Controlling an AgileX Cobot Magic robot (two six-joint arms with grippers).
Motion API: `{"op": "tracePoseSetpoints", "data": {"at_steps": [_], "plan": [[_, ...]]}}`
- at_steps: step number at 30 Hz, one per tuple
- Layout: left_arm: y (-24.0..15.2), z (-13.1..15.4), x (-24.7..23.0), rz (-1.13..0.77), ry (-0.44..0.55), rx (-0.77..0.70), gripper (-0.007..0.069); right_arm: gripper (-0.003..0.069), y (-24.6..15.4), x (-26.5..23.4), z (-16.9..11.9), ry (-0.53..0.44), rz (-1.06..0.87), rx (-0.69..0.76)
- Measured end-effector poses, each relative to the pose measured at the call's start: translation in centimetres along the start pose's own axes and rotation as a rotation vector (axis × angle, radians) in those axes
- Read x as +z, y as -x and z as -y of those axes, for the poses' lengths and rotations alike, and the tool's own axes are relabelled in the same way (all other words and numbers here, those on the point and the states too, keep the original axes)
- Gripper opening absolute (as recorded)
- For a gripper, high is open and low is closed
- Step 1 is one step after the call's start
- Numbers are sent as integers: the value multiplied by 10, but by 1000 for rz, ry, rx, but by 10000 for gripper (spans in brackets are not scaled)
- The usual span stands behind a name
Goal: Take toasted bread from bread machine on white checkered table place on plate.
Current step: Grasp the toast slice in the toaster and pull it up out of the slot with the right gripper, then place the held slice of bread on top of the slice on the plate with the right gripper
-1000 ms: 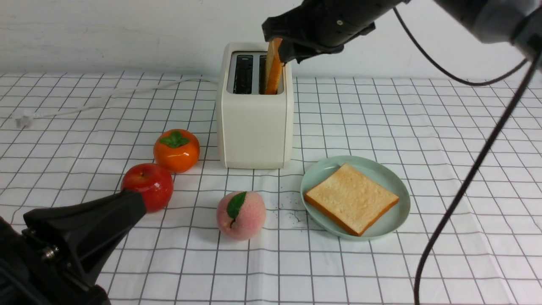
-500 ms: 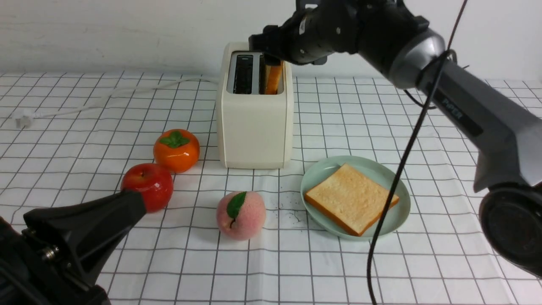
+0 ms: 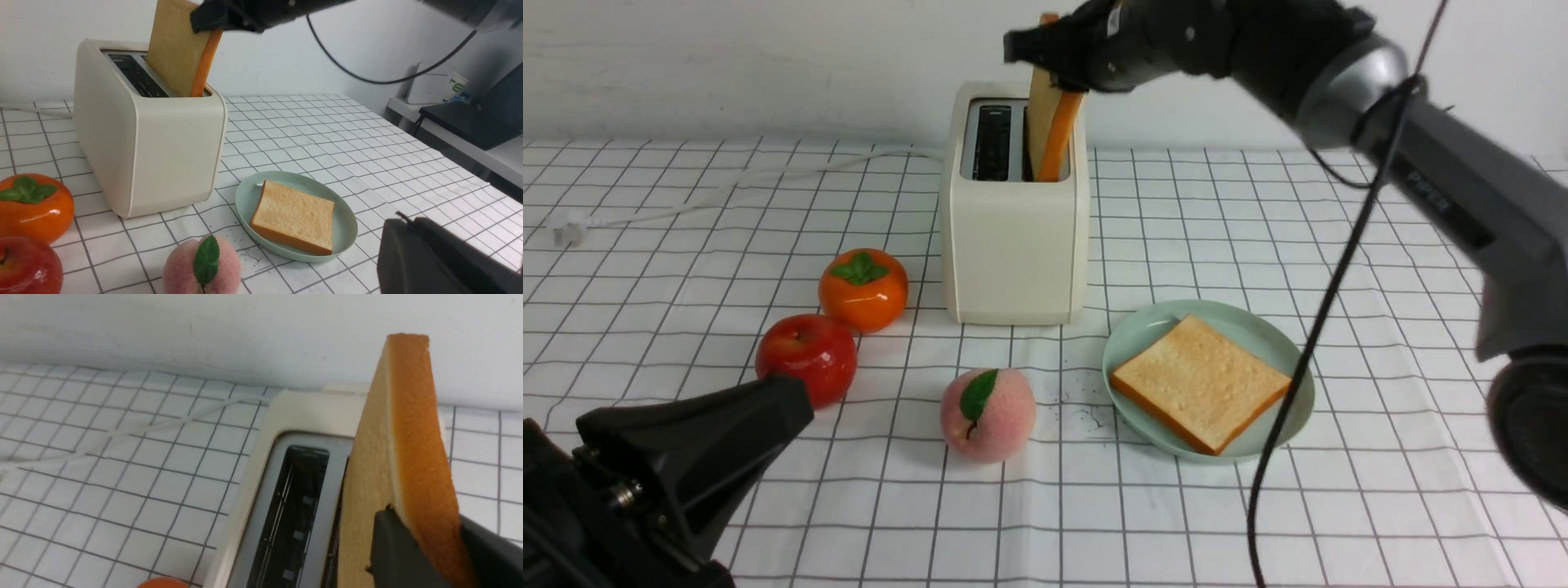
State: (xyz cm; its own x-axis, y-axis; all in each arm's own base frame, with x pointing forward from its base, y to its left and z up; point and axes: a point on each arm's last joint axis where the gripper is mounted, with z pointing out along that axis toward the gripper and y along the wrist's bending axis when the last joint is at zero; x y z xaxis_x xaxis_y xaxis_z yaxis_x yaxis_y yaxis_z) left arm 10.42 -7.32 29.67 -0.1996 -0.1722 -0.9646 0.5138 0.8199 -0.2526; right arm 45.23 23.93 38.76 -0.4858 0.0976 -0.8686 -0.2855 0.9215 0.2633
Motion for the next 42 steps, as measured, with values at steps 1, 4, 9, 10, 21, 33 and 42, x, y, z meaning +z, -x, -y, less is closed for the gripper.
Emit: {"op": "tracePoseSetpoints", "data": {"at_steps": [1,4,9,10,21,33,42], "plan": [[0,0,0,-1,-2,0,-10,111,12,-22,-2,-2,4,-12],[0,0,0,-3,-5,0,-10,111,38,-91,-5,-26,-37,-84],[-1,1,0,-7,-11,-5,-10,111,57,-187,6,-75,-113,-202],[-1,1,0,-8,-11,-9,-9,111,59,-198,9,-81,-112,-212],[-1,2,0,-12,-17,-12,-6,111,-55,-271,91,-84,-318,10],[-1,2,0,-14,-20,-13,-6,111,-145,-118,117,278,-349,208],[-1,2,0,-14,-20,-13,-6,111,-163,-64,170,301,-259,400]]}}
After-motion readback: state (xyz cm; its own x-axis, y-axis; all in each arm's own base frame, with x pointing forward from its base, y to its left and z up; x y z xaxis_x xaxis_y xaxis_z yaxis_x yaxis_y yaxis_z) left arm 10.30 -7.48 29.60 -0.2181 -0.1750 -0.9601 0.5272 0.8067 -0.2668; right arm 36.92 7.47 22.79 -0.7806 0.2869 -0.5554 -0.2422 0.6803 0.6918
